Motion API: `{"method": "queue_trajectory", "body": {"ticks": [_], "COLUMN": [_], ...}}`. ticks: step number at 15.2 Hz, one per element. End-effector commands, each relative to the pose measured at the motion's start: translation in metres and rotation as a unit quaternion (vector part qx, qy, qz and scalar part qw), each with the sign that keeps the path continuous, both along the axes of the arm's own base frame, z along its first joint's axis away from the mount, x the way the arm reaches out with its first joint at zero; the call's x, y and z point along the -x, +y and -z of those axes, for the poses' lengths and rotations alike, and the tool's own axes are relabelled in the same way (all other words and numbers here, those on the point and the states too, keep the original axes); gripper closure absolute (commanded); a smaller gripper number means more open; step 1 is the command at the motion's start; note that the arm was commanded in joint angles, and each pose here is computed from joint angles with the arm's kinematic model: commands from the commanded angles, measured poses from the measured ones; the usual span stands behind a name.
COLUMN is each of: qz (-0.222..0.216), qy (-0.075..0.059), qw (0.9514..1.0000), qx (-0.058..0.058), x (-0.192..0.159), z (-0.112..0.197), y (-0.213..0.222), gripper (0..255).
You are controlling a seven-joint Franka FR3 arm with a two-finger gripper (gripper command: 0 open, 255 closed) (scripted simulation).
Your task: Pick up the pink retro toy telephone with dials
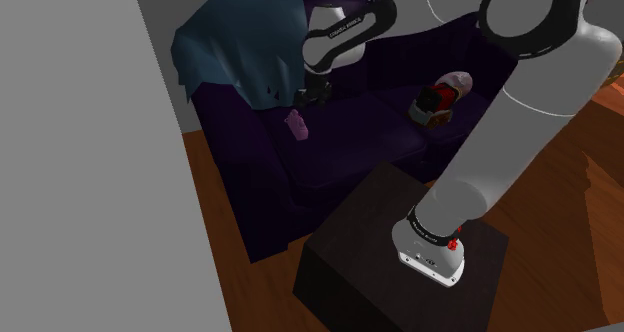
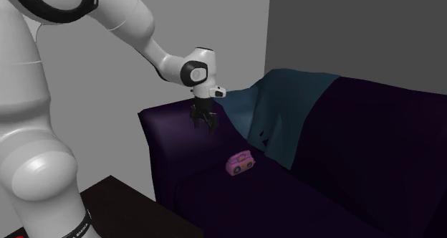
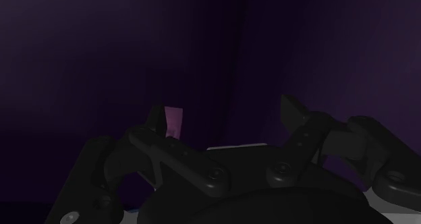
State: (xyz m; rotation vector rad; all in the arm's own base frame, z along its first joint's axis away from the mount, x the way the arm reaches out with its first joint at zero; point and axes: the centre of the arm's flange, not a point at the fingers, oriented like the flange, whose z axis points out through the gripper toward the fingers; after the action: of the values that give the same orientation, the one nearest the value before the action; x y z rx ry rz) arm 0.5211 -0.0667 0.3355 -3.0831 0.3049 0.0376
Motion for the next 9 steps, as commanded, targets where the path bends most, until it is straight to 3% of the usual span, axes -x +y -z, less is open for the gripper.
{"method": "queue_trajectory", "body": {"ticks": [1,9], "qz": [0.012,0.06], "qy": [-0.002,-0.01], "qw": [0.9999,0.9978], "qx": [0.006,0.026], "x": [-0.015,-0.077], "z": [0.02,0.087], "y": [-0.008,-0.05], "gripper": [0,0]}}
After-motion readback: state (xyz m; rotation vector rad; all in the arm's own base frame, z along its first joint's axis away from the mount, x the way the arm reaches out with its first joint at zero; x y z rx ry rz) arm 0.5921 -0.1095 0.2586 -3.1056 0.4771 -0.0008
